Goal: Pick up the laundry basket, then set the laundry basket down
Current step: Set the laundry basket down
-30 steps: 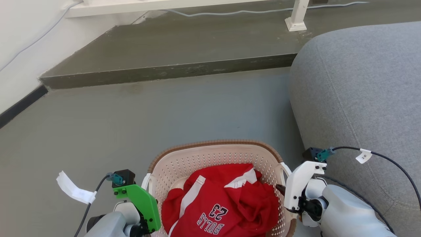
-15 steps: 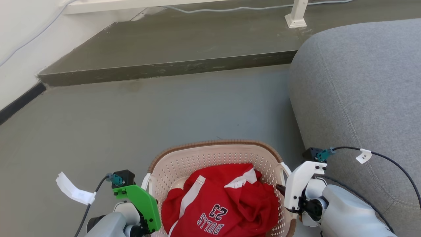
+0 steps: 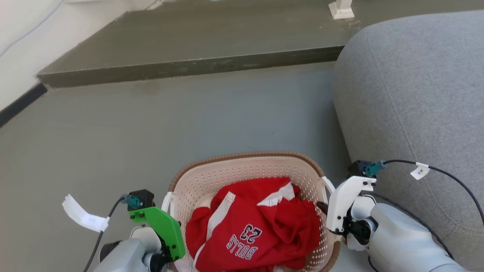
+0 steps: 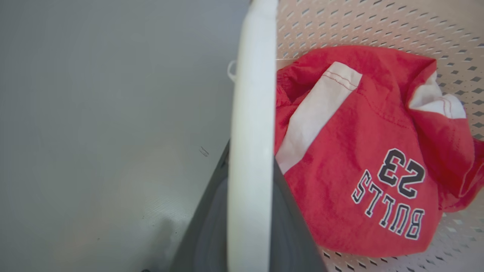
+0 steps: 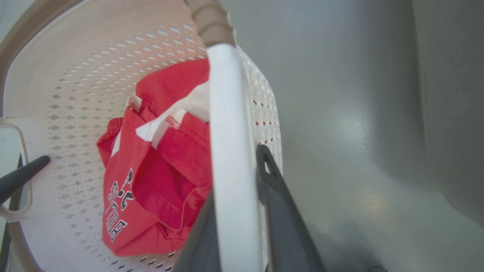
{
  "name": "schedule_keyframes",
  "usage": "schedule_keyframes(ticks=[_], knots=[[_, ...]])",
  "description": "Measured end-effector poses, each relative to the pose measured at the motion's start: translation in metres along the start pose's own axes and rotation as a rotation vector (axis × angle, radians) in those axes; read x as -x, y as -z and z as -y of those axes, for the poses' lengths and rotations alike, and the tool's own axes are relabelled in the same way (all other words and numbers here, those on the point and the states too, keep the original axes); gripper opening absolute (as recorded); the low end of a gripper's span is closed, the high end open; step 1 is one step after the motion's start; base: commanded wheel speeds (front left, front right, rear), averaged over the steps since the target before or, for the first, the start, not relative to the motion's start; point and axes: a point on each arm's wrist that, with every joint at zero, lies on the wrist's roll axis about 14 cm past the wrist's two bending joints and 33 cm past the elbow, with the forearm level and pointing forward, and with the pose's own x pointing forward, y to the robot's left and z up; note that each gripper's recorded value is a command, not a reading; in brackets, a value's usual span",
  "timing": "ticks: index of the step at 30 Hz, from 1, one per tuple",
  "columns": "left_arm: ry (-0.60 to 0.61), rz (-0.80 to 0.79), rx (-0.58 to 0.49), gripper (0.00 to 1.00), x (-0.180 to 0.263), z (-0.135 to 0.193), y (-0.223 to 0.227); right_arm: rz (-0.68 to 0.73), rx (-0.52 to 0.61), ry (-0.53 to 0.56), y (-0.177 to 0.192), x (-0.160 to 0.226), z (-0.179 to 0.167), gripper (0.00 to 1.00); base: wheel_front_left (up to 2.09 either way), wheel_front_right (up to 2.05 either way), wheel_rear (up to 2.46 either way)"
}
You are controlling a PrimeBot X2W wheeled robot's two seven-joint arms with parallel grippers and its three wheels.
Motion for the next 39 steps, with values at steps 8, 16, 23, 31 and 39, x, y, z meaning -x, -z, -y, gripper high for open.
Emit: schedule_keyframes(ticks=[8, 16, 23, 31, 39], knots=[[-0.001, 0.018, 0.002, 0.0, -0.013, -0.002, -0.014, 0.014, 0.005, 0.0, -0.012, -0.011, 0.005, 0.0, 0.0, 0.0, 0.0], [-0.005, 0.042, 0.009, 0.0, -0.036, -0.008, -0.031, 0.033, 0.021, -0.005, -0.032, -0.029, 0.012, 0.0, 0.0, 0.0, 0.0], [0.0, 0.058, 0.01, 0.0, -0.056, -0.012, -0.044, 0.056, 0.024, -0.002, -0.045, -0.046, 0.022, 0.0, 0.0, 0.0, 0.0], [-0.004, 0.076, 0.002, 0.0, -0.083, -0.022, -0.057, 0.079, 0.018, -0.001, -0.058, -0.071, 0.032, 0.0, 0.0, 0.0, 0.0], [-0.01, 0.099, -0.004, 0.0, -0.111, -0.034, -0.066, 0.091, 0.012, 0.001, -0.068, -0.098, 0.045, 0.0, 0.0, 0.0, 0.0]])
